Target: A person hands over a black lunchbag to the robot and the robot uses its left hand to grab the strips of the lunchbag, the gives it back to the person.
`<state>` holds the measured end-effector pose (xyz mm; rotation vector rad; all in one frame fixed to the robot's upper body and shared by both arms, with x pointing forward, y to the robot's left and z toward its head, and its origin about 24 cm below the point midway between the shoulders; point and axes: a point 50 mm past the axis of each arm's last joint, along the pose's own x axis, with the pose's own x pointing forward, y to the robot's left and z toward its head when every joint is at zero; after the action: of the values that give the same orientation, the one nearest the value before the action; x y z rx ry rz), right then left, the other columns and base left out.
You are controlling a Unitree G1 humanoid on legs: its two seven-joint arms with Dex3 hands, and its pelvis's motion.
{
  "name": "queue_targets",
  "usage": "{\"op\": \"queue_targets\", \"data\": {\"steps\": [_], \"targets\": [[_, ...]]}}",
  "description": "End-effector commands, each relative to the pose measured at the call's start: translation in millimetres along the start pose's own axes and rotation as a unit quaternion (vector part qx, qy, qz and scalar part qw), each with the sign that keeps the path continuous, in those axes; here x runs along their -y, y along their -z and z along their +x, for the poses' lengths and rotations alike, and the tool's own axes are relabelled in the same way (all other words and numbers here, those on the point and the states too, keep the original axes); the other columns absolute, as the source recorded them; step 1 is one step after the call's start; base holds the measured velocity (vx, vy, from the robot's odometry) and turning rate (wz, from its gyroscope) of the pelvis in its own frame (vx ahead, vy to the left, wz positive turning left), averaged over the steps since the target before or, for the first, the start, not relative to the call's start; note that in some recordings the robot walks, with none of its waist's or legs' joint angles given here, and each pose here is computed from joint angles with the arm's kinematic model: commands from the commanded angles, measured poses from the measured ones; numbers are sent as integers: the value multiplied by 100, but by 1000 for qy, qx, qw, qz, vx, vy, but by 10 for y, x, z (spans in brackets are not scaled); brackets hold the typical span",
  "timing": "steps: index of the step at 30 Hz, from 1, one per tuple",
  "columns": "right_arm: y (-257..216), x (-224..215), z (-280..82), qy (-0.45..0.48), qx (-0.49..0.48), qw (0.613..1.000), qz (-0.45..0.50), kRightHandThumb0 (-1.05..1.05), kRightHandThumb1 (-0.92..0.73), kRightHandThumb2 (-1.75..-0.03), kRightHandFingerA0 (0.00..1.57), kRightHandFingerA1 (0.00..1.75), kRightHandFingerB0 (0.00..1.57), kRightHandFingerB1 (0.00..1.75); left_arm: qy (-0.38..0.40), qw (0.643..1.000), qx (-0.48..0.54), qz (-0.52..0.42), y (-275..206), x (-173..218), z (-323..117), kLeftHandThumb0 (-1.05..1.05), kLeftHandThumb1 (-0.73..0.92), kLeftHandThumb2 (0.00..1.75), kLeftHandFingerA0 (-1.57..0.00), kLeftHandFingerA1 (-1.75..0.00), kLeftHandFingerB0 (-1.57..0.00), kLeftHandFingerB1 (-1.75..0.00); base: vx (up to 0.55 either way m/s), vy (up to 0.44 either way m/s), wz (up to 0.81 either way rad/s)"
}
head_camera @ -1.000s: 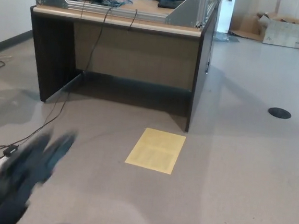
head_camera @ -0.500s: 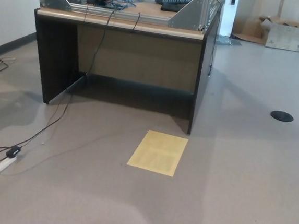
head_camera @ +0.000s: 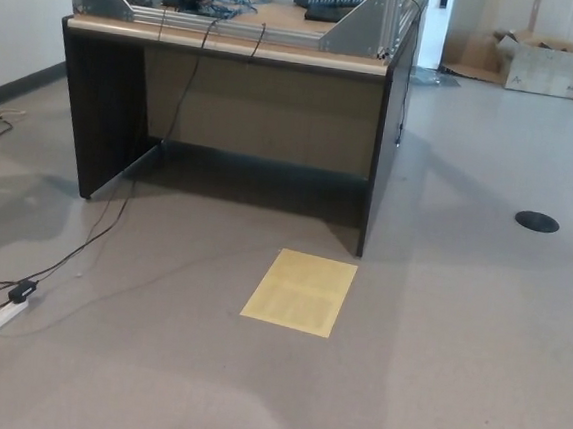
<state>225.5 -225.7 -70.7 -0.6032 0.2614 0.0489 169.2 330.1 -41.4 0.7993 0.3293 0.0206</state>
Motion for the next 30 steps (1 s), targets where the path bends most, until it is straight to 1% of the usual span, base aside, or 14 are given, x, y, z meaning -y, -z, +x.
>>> {"op": "queue_targets", "data": {"steps": [1, 4, 5, 6, 7, 10, 11, 12, 18, 19, 20, 21, 29, 30], "targets": [[-6, 75, 33, 14, -2, 1000, -2, -37, -67, -59, 57, 46, 52, 43, 0, 1000, 8, -1, -16, -82, 28, -36, 39, 97, 0, -49, 0, -47, 0, 0, 0], [-47, 79, 79, 17, 0, 1000, 3, -38, -67, -59, 59, 45, 53, 43, -3, 1000, 10, -2, -36, -123, 60, -36, 40, 97, 0, -49, 0, -47, 0, 0, 0], [-61, 80, 94, 18, 1, 1000, 3, -38, -52, -91, 54, 63, 42, 56, -5, 1000, 12, -4, -43, -136, 69, -35, 41, 97, 0, -49, 0, -47, 0, 0, 0], [-65, 82, 99, 18, 3, 1000, -1, -40, -52, -91, 55, 63, 42, 56, -6, 1000, 13, -6, -46, -141, 71, -35, 41, 97, 0, -49, 0, -47, 0, 0, 0], [-64, 85, 98, 18, 3, 1000, -3, -39, -67, -59, 60, 46, 54, 43, -6, 1000, 15, -9, -49, -141, 71, -35, 40, 97, 0, -49, 0, -47, 0, 0, 0], [-118, 160, 161, 25, 9, 1000, -4, -38, -67, -59, 59, 45, 54, 43, -12, 999, 24, -18, -118, -154, 152, -35, 41, 97, 0, -49, 0, -47, 0, 0, 0], [-109, 156, 154, 27, 7, 1000, -4, -39, -52, -91, 54, 62, 42, 55, -11, 1000, 24, -17, -115, -150, 147, -74, 51, 85, -10, -42, -3, -36, 0, 0, 0], [-102, 151, 148, 28, 6, 1000, -3, -38, -67, -59, 59, 46, 55, 43, -11, 999, 25, -19, -113, -147, 141, -35, 40, 97, 0, -49, 0, -47, 0, 0, 0], [-128, 146, 171, 26, 8, 1000, -1, -37, -67, -59, 59, 46, 55, 44, -15, 999, 24, -27, -111, -170, 164, -35, 40, 97, 0, -48, 0, -47, 0, 0, 0], [-124, 144, 161, 26, 11, 1000, -1, -37, -52, -91, 55, 63, 43, 56, -14, 999, 22, -28, -101, -161, 155, -35, 40, 97, 0, -48, 0, -47, 0, 0, 0], [-119, 141, 154, 25, 11, 1000, -1, -37, -67, -59, 58, 46, 55, 44, -13, 999, 20, -27, -95, -157, 151, -35, 40, 97, 0, -48, 0, -47, 0, 0, 0], [-114, 139, 151, 24, 10, 1000, -1, -37, -67, -59, 58, 46, 55, 44, -12, 999, 19, -26, -93, -157, 150, -35, 40, 97, 0, -48, 0, -47, 0, 0, 0], [-67, 108, 101, 19, 4, 1000, -7, -39, -67, -59, 58, 45, 56, 43, -5, 1000, 17, -12, -61, -149, 88, -35, 41, 97, 0, -48, 0, -47, 0, 0, 0], [-68, 101, 97, 19, 5, 1000, -6, -41, -53, -91, 55, 62, 44, 56, -6, 1000, 21, -9, -64, -158, 79, -35, 41, 97, 0, -48, 0, -47, 0, 0, 0]]}}
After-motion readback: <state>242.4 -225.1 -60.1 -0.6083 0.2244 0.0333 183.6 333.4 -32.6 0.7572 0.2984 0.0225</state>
